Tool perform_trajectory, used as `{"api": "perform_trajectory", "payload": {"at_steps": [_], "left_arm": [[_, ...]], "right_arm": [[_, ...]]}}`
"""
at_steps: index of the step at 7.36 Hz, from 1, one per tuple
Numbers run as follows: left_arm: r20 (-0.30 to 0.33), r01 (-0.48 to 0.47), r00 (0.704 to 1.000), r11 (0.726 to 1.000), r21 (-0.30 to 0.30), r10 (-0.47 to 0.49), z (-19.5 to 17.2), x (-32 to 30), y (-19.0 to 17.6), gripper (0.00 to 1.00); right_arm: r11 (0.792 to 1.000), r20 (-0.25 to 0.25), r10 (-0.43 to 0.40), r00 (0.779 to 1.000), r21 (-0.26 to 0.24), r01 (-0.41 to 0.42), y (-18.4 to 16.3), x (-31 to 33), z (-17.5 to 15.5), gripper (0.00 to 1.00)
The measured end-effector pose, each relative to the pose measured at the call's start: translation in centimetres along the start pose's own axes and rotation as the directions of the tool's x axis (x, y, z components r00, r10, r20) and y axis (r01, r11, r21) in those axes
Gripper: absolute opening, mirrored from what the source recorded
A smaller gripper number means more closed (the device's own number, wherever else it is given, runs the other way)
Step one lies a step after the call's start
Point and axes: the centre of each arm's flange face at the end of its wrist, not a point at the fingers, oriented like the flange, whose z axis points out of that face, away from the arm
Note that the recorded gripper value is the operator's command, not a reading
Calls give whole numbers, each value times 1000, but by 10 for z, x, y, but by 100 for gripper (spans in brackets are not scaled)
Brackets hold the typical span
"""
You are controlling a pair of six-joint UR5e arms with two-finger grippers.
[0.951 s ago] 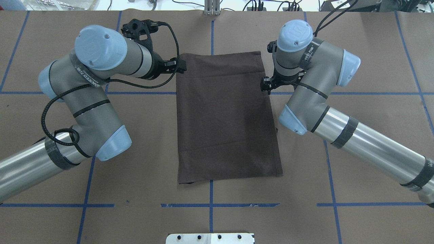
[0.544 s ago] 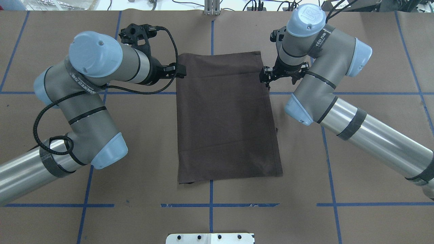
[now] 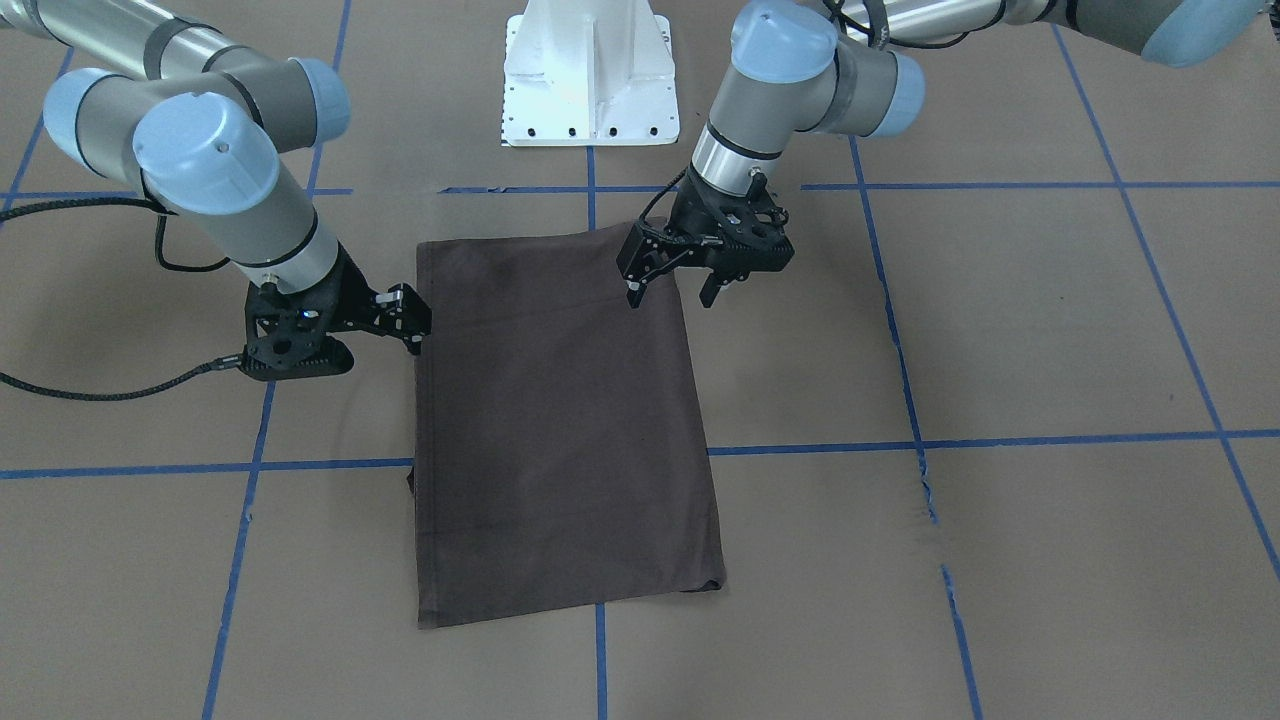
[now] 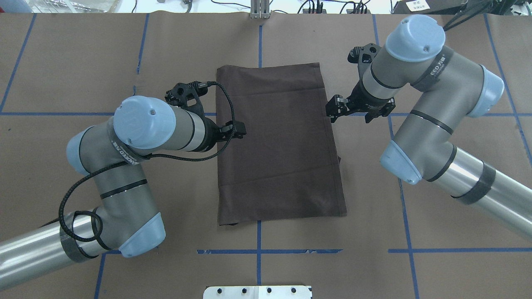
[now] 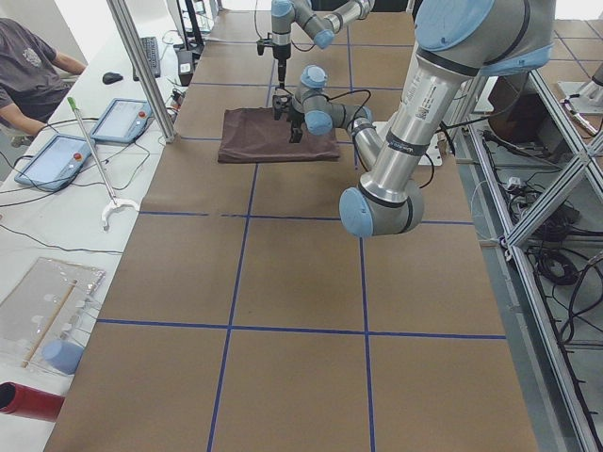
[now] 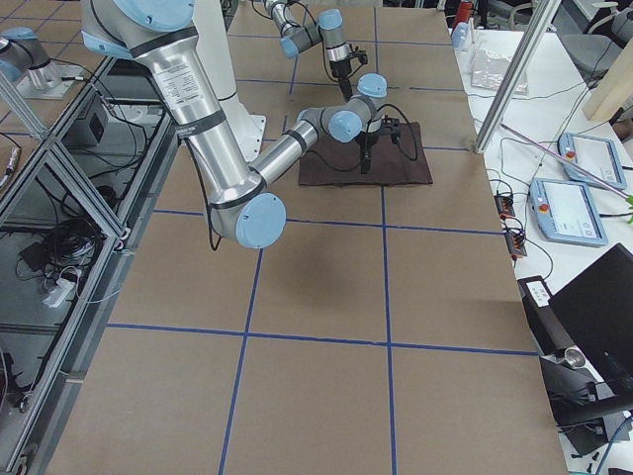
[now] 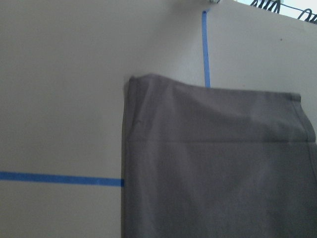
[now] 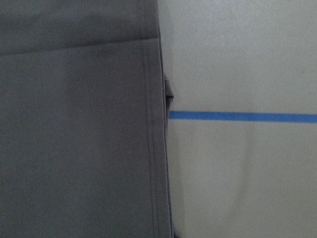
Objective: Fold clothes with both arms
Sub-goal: 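Lower the left gripper to the shirt's near end while the right gripper follows, then move the right gripper down beside the left gripper at the near end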
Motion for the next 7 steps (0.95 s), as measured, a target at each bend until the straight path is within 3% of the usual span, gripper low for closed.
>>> {"api": "perform_trajectory", "payload": {"at_steps": [2,4,7], "left_arm": [[62,110,992,994,-4,-109,11,-22,63,96],[144,177,974,984,5,-176,9,-31,104,91],[210,213,956,977,-10,-206,29,-36,144,86]], "right_arm": [[997,29,69,997,-20,-69,47,-5,-6,100],[994,48,106,993,-28,-105,80,-16,-10,100],[993,52,115,992,-32,-114,91,-21,-10,100]]}}
